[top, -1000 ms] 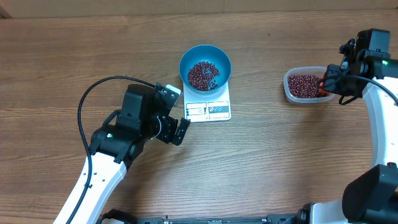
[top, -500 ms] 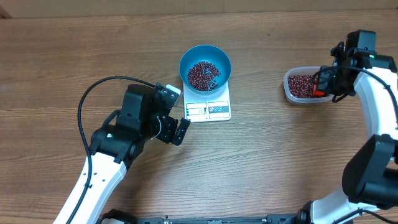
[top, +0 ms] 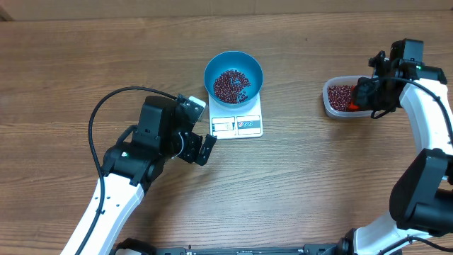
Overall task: Scoop item into bowl and weigh 150g on scale
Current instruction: 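Lower the scoop into the bean tub, then scoop beans from the tub with the right gripper, then lift the filled scoop and move it over the blue bowl, then tip the red scoop to pour beans into the blue bowl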
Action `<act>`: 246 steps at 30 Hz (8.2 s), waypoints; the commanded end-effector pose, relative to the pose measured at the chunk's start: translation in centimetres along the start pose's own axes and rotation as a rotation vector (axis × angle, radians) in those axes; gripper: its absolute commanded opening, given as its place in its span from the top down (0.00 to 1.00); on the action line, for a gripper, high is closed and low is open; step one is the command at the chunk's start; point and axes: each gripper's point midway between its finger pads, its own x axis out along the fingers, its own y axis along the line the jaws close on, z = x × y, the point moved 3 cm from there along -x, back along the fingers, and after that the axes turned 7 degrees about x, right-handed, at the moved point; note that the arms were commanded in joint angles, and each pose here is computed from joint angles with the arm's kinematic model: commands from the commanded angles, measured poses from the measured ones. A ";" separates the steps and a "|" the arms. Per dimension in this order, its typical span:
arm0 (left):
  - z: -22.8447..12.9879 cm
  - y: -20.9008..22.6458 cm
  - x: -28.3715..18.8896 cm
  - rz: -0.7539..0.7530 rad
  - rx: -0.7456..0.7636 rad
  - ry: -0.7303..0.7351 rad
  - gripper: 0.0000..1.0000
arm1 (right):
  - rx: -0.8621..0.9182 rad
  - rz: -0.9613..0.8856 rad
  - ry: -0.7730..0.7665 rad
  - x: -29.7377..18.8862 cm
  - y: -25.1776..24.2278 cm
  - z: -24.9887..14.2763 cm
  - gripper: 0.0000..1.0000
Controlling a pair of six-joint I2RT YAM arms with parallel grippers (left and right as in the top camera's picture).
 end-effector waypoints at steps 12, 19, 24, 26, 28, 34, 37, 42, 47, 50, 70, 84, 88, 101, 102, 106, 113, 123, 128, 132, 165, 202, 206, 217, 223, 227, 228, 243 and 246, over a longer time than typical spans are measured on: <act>-0.2 0.2 0.1 0.006 0.019 0.003 0.00 | 0.021 0.154 0.068 0.6 1.9 -1.3 0.96; -0.2 0.2 0.1 0.006 0.019 0.003 0.01 | 0.103 0.163 0.089 1.2 1.0 -1.4 0.96; -0.2 0.2 0.1 0.006 0.019 0.003 0.00 | 0.163 0.242 0.087 0.8 0.0 -1.1 0.96; -0.2 0.2 0.1 0.006 0.019 0.003 0.00 | 0.191 0.281 0.090 0.6 -0.4 -1.0 0.96; -0.2 0.2 0.1 0.006 0.019 0.003 0.00 | 0.211 0.302 0.092 0.7 -0.8 -1.1 0.96; -0.2 0.2 0.1 0.006 0.019 0.003 0.01 | 0.269 0.316 0.104 1.5 -1.8 -1.8 0.96; -0.2 0.2 0.1 0.006 0.019 0.003 0.00 | 0.288 0.340 0.107 1.7 -1.5 -1.9 0.96; -0.2 0.2 0.1 0.006 0.019 0.003 0.01 | 0.365 0.343 0.103 2.4 -1.6 -2.0 0.96; -0.2 0.2 0.1 0.006 0.019 0.003 0.00 | 0.404 0.373 0.105 2.5 -1.3 -1.9 0.96; -0.2 0.2 0.1 0.006 0.019 0.003 0.00 | 0.404 0.396 0.104 2.4 -1.1 -1.8 0.96; -0.2 0.2 0.1 0.006 0.019 0.003 0.01 | 0.439 0.607 0.042 -0.3 -3.8 -0.9 0.96; -0.2 0.2 0.1 0.006 0.019 0.003 0.01 | 0.432 0.654 0.043 -0.7 -3.3 -0.8 0.96; -0.2 0.2 0.1 0.006 0.019 0.003 0.01 | 0.417 0.667 0.044 -0.8 -3.2 -0.9 0.96; -0.2 0.2 0.1 0.006 0.019 0.003 0.01 | 0.407 0.707 0.027 -1.5 -3.9 -1.1 0.96; -0.2 0.2 0.1 0.006 0.019 0.003 0.00 | 0.403 0.707 0.025 -1.5 -4.0 -1.1 0.96; -0.2 0.2 0.1 0.006 0.019 0.003 0.00 | 0.394 0.721 0.025 -1.7 -3.8 -1.2 0.96; -0.2 0.2 0.1 0.006 0.019 0.003 0.00 | 0.390 0.733 0.023 -1.8 -3.7 -1.1 0.96; -0.2 0.2 0.1 0.006 0.019 0.003 0.01 | 0.392 0.740 0.024 -1.9 -3.6 -1.1 0.96; -0.2 0.2 0.1 0.006 0.019 0.003 0.00 | 0.385 0.739 0.015 -2.2 -3.6 -0.8 0.96; -0.2 0.2 0.1 0.006 0.019 0.003 0.00 | 0.373 0.739 0.007 -2.8 -3.6 -0.3 0.96; -0.2 0.2 0.1 0.006 0.019 0.003 0.01 | 0.294 0.802 -0.079 -8.2 -2.5 -0.6 0.96; -0.2 0.2 0.1 0.006 0.019 0.003 0.00 | -0.077 0.965 0.110 -7.5 20.7 -3.5 0.96; -0.2 0.2 0.1 0.006 0.019 0.003 0.01 | -0.127 0.916 0.067 -6.8 23.0 -4.1 0.96; -0.2 0.2 0.1 0.006 0.019 0.003 0.00 | -0.235 0.696 -0.135 -4.7 26.2 -4.3 0.96; -0.2 0.2 0.1 0.006 0.019 0.003 0.00 | -0.310 0.570 -0.246 -4.4 26.6 -3.7 0.96; -0.2 0.2 0.1 0.006 0.019 0.003 0.00 | -0.398 0.499 -0.302 -4.2 27.0 -3.9 0.96; -0.2 0.2 0.1 0.006 0.019 0.003 0.00 | -0.421 0.474 -0.319 -4.1 27.1 -4.0 0.96; -0.2 0.2 0.1 0.006 0.019 0.003 0.01 | -0.750 0.035 -0.566 -4.1 28.1 -5.0 0.96; -0.2 0.2 0.1 0.006 0.019 0.003 0.00 | -0.802 -0.012 -0.588 -4.4 28.5 -5.5 0.96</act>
